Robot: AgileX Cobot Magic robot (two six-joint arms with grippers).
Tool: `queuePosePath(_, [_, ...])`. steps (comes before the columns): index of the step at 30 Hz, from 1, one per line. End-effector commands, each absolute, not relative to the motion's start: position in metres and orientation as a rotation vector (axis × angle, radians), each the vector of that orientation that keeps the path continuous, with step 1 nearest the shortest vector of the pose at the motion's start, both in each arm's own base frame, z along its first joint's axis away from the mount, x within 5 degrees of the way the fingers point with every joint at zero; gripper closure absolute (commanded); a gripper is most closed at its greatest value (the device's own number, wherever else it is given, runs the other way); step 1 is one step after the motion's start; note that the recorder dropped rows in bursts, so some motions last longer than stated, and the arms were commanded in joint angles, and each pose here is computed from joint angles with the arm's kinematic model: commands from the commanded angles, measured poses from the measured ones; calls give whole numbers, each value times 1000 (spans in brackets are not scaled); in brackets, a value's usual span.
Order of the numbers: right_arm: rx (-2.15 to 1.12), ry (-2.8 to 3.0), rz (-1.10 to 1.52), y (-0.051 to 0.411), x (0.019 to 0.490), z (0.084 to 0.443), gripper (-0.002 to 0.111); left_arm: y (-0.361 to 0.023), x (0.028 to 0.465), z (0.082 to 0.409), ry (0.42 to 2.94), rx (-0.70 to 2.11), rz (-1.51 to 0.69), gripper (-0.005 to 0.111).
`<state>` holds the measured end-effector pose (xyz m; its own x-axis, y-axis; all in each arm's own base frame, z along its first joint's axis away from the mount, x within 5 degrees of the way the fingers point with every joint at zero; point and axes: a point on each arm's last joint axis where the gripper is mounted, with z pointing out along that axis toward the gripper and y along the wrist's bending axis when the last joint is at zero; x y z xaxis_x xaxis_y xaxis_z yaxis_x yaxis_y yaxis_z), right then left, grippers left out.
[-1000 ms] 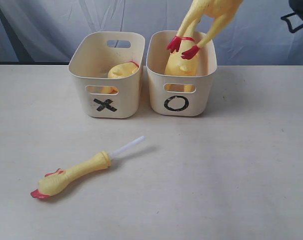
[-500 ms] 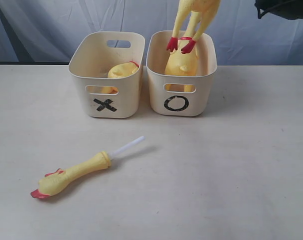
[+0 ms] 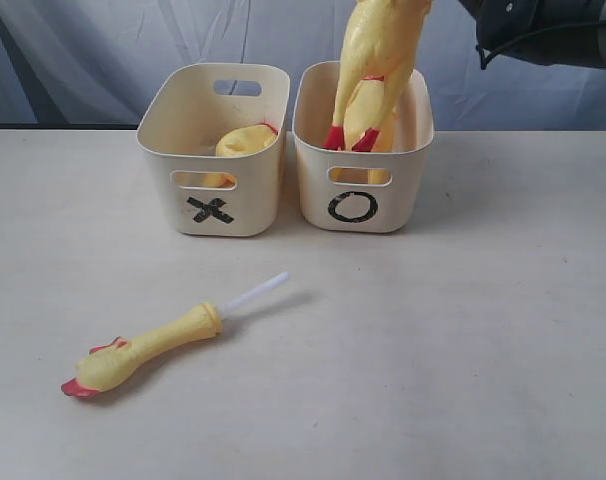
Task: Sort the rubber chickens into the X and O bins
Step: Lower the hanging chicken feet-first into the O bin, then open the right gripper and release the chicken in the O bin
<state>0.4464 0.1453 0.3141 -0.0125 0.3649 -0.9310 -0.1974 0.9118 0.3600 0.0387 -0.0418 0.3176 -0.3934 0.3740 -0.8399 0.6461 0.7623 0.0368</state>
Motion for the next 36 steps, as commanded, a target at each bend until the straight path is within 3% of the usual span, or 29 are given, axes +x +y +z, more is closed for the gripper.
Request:
queuePosePath(1, [90,1495,442,154,447,315,109,-41,38,317,2026,761,-361,39])
queuePosePath(36, [-108,1689,407,186,452,260,109,-41,38,317,2026,761,-361,39])
